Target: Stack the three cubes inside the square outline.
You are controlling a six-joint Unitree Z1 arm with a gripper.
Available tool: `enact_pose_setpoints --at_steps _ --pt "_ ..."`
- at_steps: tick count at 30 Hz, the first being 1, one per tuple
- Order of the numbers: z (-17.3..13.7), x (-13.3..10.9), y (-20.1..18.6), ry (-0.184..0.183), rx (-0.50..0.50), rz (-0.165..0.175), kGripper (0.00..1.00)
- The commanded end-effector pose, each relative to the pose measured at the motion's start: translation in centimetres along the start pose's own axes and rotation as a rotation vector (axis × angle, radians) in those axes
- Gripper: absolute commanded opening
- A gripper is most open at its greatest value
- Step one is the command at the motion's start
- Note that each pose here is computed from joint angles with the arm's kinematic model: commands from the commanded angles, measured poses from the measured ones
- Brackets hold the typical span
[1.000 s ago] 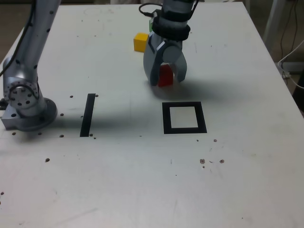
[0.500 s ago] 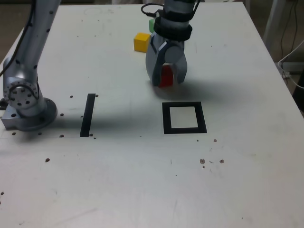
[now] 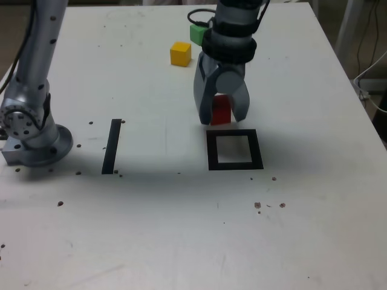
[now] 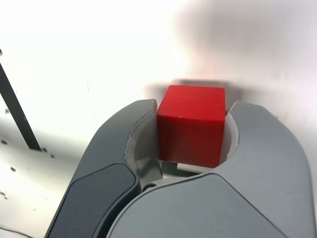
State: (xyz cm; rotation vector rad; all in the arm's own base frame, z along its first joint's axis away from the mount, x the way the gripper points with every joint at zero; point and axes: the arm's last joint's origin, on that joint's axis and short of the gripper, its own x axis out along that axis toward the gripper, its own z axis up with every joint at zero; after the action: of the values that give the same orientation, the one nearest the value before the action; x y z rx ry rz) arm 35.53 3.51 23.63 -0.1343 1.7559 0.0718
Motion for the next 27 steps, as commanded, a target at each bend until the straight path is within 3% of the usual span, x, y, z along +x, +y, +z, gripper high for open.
enact_pose_setpoints --at_steps 1,12,23,25,27 --pt "-0.1 -0.1 -0.9 0.001 0.009 0.000 0.31" --pt "0.4 0.6 -5.3 0.007 0.062 0.008 0.31" --pt "1.2 1.5 -6.2 0.022 0.078 0.005 0.31" --pt "1.3 1.7 -6.2 0.022 0.078 0.006 0.34" --pt "1.4 1.8 -6.2 0.022 0.079 0.006 0.46"
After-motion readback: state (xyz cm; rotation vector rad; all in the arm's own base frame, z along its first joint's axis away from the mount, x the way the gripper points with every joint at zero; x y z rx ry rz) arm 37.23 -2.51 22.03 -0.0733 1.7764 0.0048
